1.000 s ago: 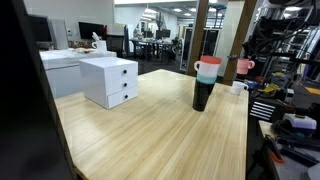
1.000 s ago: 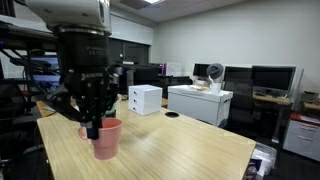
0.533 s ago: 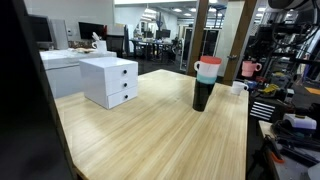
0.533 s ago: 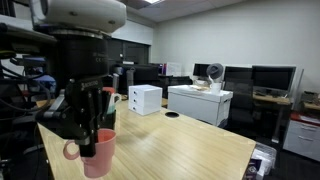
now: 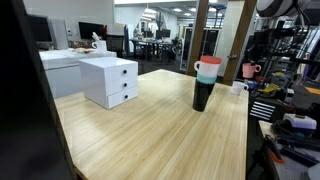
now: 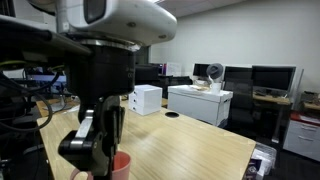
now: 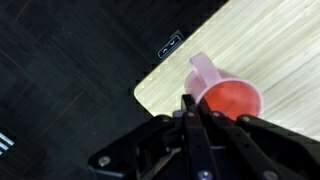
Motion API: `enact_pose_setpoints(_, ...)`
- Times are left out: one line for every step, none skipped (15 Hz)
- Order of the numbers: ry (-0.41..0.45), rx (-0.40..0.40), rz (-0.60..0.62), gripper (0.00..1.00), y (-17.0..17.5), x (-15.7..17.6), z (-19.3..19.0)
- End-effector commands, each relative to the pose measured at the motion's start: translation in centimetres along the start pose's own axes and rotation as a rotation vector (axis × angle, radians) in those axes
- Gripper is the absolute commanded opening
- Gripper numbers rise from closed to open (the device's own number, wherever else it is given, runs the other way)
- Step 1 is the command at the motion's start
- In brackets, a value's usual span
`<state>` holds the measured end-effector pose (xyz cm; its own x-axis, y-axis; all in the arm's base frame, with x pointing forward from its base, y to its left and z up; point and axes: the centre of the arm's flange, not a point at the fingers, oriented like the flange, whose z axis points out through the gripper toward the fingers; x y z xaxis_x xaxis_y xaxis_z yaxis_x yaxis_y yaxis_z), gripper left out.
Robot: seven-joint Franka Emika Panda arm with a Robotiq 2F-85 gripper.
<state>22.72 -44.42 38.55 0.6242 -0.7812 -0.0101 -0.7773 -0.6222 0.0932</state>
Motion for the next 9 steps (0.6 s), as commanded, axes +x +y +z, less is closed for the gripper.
enact_pose_setpoints(-0.018, -0.003, -0.053, 0.05, 0.1, 2.6, 1.7)
enact_pose_setpoints(-0.022, 0.0, -0.063, 0.05, -0.3, 3.1, 2.2)
enact_pose_setpoints(-0.025, 0.003, -0.071, 0.05, -0.6, 3.5, 2.5)
enact_pose_setpoints(-0.024, 0.007, -0.08, 0.05, -1.1, 4.0, 2.7)
enact_pose_setpoints(-0.023, 0.01, -0.089, 0.05, -1.6, 4.4, 2.8)
enact_pose_setpoints(-0.02, 0.012, -0.101, 0.05, -2.1, 4.8, 2.8)
enact_pose_setpoints(-0.02, 0.015, -0.113, 0.05, -2.7, 5.3, 2.8)
enact_pose_setpoints(-0.021, 0.014, -0.124, 0.05, -3.2, 5.7, 2.8)
enact_pose_setpoints(-0.021, 0.016, -0.132, 0.05, -3.7, 6.1, 2.9)
